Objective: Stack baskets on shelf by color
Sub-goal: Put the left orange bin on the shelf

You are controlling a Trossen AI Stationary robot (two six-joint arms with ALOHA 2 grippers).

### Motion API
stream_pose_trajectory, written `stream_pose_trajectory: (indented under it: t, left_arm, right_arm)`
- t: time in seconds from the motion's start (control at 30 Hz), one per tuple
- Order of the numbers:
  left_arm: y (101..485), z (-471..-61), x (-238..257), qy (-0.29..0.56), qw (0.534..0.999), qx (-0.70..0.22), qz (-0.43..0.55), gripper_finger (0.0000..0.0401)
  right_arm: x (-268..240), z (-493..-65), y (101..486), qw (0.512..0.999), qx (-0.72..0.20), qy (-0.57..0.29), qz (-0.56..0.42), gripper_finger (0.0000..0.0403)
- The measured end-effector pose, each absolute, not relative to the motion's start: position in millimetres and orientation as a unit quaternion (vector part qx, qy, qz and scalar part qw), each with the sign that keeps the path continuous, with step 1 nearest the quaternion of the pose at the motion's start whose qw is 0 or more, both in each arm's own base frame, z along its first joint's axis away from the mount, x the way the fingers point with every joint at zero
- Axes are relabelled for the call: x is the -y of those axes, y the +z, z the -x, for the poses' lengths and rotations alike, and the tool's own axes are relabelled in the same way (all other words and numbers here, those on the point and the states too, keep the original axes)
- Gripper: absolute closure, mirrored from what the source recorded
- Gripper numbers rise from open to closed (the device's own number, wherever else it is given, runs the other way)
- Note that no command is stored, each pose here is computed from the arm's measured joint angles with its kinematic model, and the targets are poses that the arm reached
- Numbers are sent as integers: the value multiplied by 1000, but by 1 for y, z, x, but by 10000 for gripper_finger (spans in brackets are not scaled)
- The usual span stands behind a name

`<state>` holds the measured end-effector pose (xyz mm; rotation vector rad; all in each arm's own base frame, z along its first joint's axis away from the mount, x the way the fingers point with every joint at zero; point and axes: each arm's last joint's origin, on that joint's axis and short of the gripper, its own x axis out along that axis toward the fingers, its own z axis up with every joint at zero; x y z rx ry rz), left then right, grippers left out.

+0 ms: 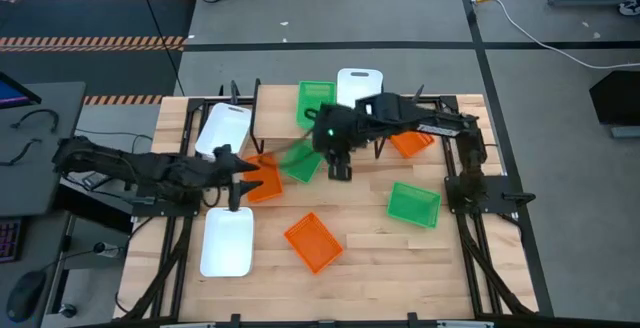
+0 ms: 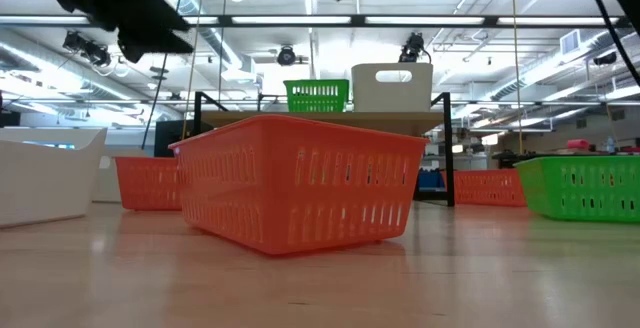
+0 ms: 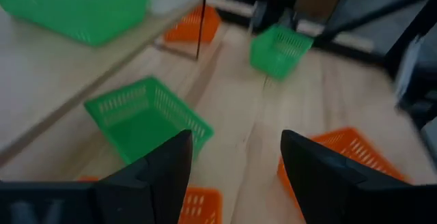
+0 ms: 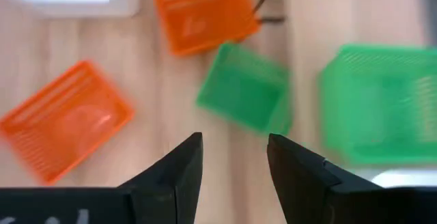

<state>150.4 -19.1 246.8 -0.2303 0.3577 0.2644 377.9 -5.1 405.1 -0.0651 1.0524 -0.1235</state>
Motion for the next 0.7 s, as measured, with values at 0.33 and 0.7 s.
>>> stream_pose_trajectory:
  t: [0.33, 0.7]
  left_arm:
    - [231, -192, 28, 168, 917, -343, 115, 170]
    - [226, -221, 38, 155, 834, -527, 56, 170]
  right_arm:
    - [-58, -365, 397, 831, -554, -20, 38, 235]
    - [-88, -347, 404, 831, -554, -15, 38, 235]
